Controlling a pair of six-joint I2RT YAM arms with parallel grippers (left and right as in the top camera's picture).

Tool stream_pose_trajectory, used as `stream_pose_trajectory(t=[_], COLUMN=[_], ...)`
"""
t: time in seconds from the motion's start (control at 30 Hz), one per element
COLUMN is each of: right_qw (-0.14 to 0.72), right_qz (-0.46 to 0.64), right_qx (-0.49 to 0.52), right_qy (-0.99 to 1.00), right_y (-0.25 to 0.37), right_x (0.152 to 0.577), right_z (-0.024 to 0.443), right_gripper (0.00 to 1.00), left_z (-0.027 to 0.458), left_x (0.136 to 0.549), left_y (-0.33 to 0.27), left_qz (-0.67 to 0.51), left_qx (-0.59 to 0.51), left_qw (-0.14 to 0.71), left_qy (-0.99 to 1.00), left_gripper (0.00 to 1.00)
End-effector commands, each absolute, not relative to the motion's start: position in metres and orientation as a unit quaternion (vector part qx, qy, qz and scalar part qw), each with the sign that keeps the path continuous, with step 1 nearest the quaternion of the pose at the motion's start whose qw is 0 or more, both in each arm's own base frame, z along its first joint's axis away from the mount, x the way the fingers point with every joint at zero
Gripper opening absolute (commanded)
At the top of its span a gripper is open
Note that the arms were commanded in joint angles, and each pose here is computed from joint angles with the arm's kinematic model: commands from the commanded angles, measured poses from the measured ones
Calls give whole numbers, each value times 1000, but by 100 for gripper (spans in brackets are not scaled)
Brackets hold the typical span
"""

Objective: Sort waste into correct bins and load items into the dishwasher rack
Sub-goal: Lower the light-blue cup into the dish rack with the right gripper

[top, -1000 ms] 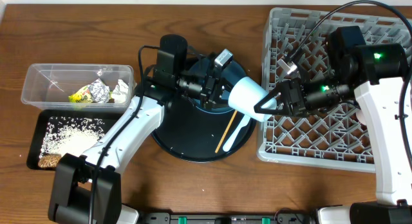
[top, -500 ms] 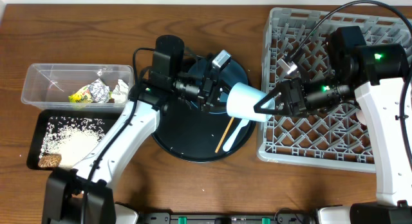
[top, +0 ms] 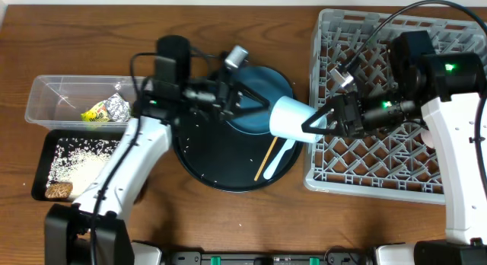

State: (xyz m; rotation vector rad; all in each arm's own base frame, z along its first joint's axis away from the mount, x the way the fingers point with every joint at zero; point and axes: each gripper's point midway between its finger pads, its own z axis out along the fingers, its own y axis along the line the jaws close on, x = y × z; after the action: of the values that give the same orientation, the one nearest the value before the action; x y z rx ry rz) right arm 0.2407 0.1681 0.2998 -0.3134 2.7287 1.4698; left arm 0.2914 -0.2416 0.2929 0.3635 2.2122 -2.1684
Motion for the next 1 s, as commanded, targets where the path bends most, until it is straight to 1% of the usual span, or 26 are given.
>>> stream_pose_trajectory(t=[0.0, 0.1, 0.17, 0.2, 0.23, 0.77, 0.97], right_qw=[21, 8, -1, -6, -7, -29, -54], right_qz=[449, 394, 347, 305, 292, 154, 136], right_qx=[-77, -44, -18, 2, 10, 102, 108], right_qy=[890, 918, 938, 952, 956, 982, 983], right_y=[155, 139, 126, 115, 111, 68, 63], right_x=[244, 245, 246, 247, 248, 245, 237], right_z=[299, 283, 271, 262, 259, 229, 215], right_gripper=[1, 1, 1, 1, 1, 1, 1], left_z=[290, 290, 288, 285, 282, 261, 253], left_x=[306, 313, 315, 317, 316, 309, 306], left_y=[-219, -206, -200, -197, -196, -196, -196], left_qz=[-696, -697, -696, -696, -696, -695, -695], left_qx=[99, 86, 79, 71, 70, 65, 62], left_qw=[38, 48, 52, 52, 52, 45, 42], left_qy=[710, 710, 711, 712, 713, 714, 715], left_gripper=[6, 6, 6, 6, 6, 6, 6])
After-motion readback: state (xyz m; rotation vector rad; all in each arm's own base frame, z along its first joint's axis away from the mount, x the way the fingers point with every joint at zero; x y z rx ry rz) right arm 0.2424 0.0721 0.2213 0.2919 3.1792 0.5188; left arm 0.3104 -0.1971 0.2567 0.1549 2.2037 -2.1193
